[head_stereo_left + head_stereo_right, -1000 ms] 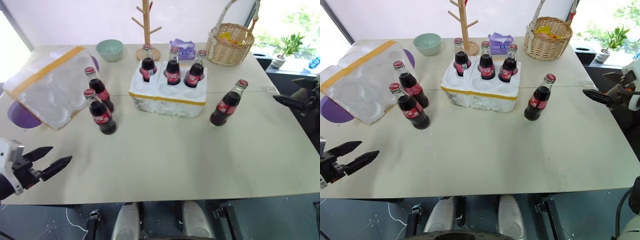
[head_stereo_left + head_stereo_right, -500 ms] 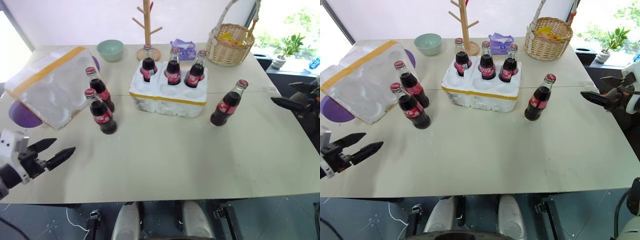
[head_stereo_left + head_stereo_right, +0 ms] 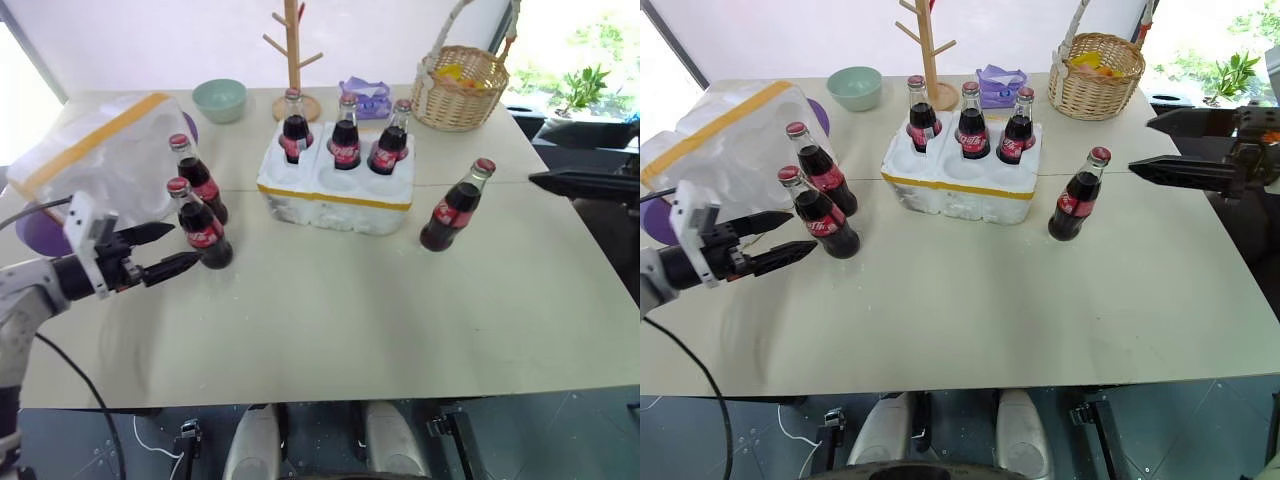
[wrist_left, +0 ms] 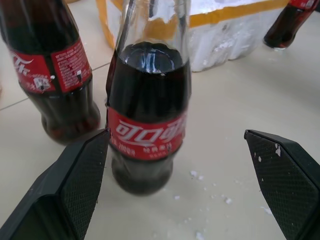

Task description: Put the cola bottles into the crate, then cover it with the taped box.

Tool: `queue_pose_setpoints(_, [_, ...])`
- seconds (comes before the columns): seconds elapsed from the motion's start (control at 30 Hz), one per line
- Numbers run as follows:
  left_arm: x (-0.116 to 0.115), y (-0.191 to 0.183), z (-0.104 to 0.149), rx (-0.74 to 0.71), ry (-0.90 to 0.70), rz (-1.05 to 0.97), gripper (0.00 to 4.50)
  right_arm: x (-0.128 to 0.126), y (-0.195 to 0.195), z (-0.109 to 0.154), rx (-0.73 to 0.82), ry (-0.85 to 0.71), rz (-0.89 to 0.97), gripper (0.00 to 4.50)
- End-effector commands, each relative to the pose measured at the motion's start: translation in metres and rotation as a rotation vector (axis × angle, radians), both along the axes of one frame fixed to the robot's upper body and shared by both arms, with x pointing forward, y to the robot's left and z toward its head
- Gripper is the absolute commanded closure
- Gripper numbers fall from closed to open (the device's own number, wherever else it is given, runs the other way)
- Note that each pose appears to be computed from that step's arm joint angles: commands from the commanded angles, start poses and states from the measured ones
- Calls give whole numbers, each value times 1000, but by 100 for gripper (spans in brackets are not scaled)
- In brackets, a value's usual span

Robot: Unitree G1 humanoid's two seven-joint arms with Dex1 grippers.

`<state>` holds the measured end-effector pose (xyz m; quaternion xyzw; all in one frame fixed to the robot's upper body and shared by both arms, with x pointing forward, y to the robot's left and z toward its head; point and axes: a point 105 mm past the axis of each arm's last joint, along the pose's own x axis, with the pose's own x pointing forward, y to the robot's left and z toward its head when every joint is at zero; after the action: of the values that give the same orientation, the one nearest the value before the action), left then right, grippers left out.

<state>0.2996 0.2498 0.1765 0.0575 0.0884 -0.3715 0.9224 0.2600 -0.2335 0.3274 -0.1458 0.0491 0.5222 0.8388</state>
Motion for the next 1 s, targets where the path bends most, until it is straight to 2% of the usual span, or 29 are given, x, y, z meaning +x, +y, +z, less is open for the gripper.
queue_pose_setpoints(0.03, [12,-1,0,15,-38,-6,2,-29,23,20,-24,-63,102,0])
queue_pose_setpoints(0.23, [31,-17,-5,-11,-56,-37,2,-45,40,17,-37,-63,159,0])
queue_pose_setpoints(0.4, [38,-23,-6,-33,-68,-50,2,-46,48,15,-23,-63,168,0])
queue_pose_setpoints(0.5, [36,-25,-4,-42,-72,-71,83,-46,51,13,-5,-49,169,0])
queue_pose_setpoints(0.57, [31,-24,-1,-29,-60,-93,169,-45,53,11,8,-32,168,0])
queue_pose_setpoints(0.6, [28,-24,1,-22,-53,-108,169,-45,53,11,12,-27,167,0])
queue_pose_setpoints(0.77, [3,-32,31,19,-18,-281,169,-37,54,8,10,-65,131,0])
queue_pose_setpoints(0.9, [-8,-60,77,-53,-19,-472,169,-32,55,5,20,-69,124,0])
queue_pose_setpoints(1.0, [-6,-88,106,-121,-57,-575,169,-28,56,4,32,-78,110,0])
